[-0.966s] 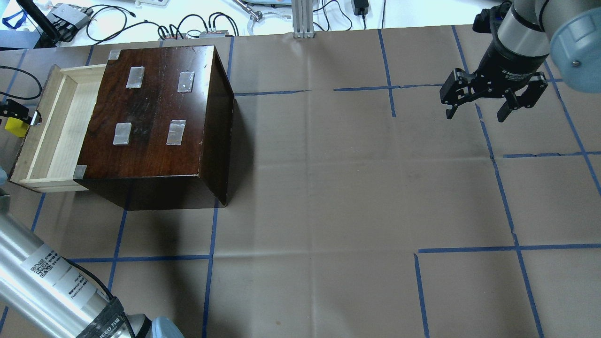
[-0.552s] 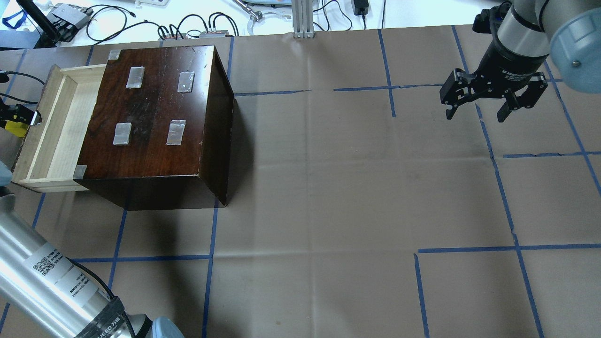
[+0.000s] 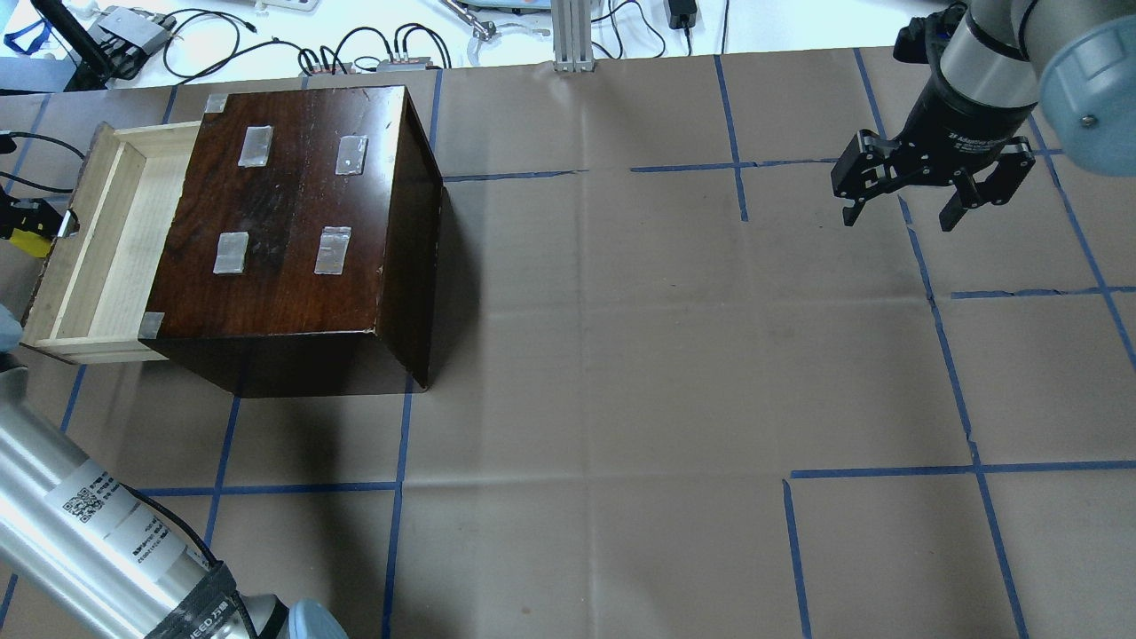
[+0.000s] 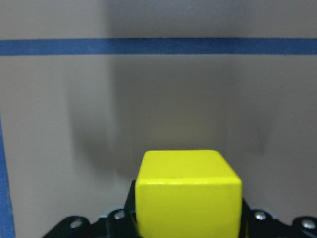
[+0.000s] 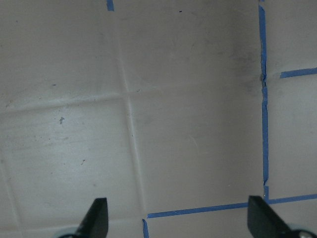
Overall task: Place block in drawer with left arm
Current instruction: 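Lift the yellow cube and carry it over the open drawer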
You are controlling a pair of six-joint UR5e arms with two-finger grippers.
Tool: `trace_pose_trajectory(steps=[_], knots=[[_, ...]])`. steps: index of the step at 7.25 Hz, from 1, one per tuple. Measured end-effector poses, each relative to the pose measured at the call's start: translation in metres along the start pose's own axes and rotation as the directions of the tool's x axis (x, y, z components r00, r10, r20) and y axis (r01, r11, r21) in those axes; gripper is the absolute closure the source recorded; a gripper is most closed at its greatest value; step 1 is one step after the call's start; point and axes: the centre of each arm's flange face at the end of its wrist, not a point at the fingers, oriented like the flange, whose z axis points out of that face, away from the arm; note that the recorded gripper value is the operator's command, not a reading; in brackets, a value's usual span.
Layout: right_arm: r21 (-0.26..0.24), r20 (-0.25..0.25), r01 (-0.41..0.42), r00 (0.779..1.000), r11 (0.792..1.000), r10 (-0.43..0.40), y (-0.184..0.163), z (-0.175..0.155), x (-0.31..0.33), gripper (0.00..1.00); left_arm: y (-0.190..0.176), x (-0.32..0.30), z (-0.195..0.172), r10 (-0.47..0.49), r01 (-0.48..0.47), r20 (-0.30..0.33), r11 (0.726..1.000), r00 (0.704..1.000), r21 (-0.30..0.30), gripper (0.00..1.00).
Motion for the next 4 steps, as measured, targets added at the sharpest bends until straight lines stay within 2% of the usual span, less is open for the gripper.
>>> trace_pose_trajectory(steps=[2,4], knots=[[0.001,0.000,0.000,1.000,1.000,0.000,0.000,0.000,0.000,0.00,0.012,0.049,-0.094,0.032,-0.032,-0.007,0.999,0.999,-0.007,1.00],[0.001,0.000,0.001,1.000,1.000,-0.001,0.000,0.000,0.000,0.00,0.063,0.120,-0.171,0.039,-0.040,-0.034,0.999,0.999,-0.035,1.00]])
